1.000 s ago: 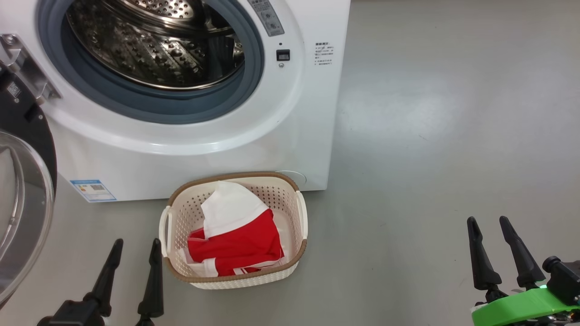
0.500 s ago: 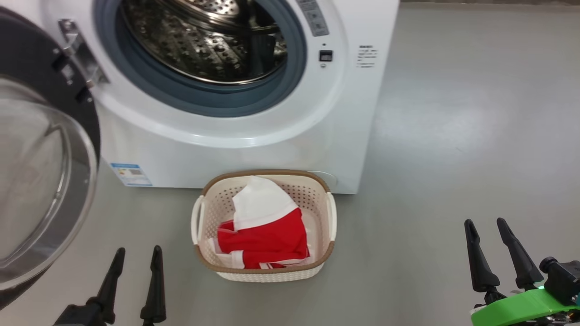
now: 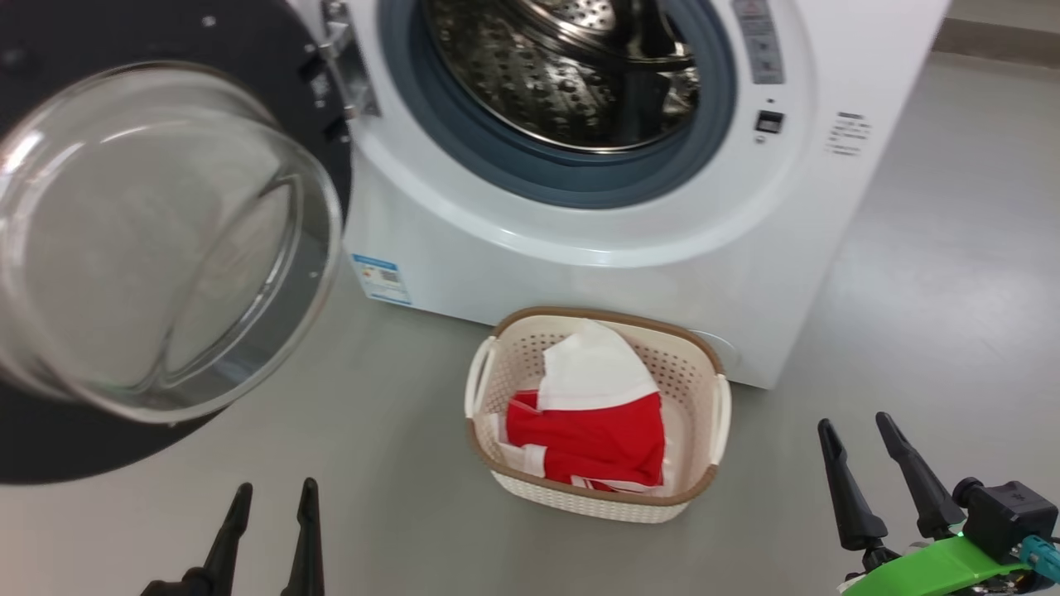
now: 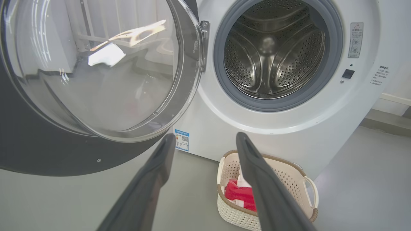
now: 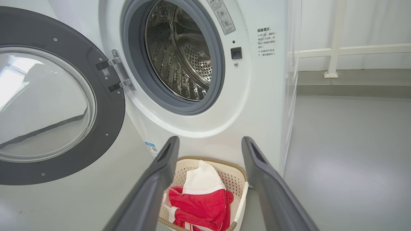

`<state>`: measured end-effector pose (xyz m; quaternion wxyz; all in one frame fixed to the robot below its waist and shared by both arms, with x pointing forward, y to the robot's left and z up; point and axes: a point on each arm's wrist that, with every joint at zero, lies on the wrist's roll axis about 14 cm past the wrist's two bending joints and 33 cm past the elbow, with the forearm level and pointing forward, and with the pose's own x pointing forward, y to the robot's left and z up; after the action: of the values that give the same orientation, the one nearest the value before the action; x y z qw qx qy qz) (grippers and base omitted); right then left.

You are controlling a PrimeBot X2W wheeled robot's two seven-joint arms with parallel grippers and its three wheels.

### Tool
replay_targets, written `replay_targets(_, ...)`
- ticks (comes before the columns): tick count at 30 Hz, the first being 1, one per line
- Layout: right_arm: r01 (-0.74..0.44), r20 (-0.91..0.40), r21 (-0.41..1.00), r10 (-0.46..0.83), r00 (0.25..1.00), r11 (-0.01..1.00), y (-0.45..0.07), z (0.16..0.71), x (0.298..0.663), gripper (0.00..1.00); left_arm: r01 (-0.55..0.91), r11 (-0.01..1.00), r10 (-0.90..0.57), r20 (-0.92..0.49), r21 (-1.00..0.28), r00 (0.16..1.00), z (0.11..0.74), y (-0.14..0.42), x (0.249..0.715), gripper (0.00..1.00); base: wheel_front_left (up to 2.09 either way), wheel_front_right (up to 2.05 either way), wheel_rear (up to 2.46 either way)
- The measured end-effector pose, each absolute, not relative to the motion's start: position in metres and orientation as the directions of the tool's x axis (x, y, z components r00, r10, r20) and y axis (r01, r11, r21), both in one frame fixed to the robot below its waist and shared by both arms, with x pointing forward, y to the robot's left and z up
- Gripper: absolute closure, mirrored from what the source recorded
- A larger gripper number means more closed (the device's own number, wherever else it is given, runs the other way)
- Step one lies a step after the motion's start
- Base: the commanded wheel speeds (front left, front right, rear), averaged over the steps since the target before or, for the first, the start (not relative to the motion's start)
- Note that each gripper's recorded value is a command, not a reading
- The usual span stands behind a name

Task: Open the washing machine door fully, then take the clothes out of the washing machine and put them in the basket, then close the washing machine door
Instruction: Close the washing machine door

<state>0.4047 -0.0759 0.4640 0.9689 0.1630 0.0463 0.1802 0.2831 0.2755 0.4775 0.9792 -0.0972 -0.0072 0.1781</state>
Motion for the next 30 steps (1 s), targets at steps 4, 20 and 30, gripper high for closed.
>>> replay_targets(4, -0.406, -0.03, 0.335, 0.44, 0.898, 0.85, -0.048, 0.464, 0.405, 0.0, -0.413, 0.889, 0.417, -0.026, -0.199, 0.909, 0.476, 0.289, 0.26, 0.0, 0.0, 0.0, 0.0)
replay_targets(20, -0.581, -0.027, 0.323, 0.621, 0.783, 0.747, 0.02, 0.467, 0.397, 0.0, -0.558, 0.797, 0.573, -0.002, -0.231, 0.82, 0.486, 0.316, 0.21, 0.0, 0.0, 0.0, 0.0)
replay_targets(30, -0.578, -0.029, 0.332, 0.62, 0.784, 0.746, 0.019, 0.467, 0.396, 0.0, -0.557, 0.797, 0.575, 0.011, -0.232, 0.818, 0.49, 0.317, 0.211, 0.0, 0.0, 0.0, 0.0)
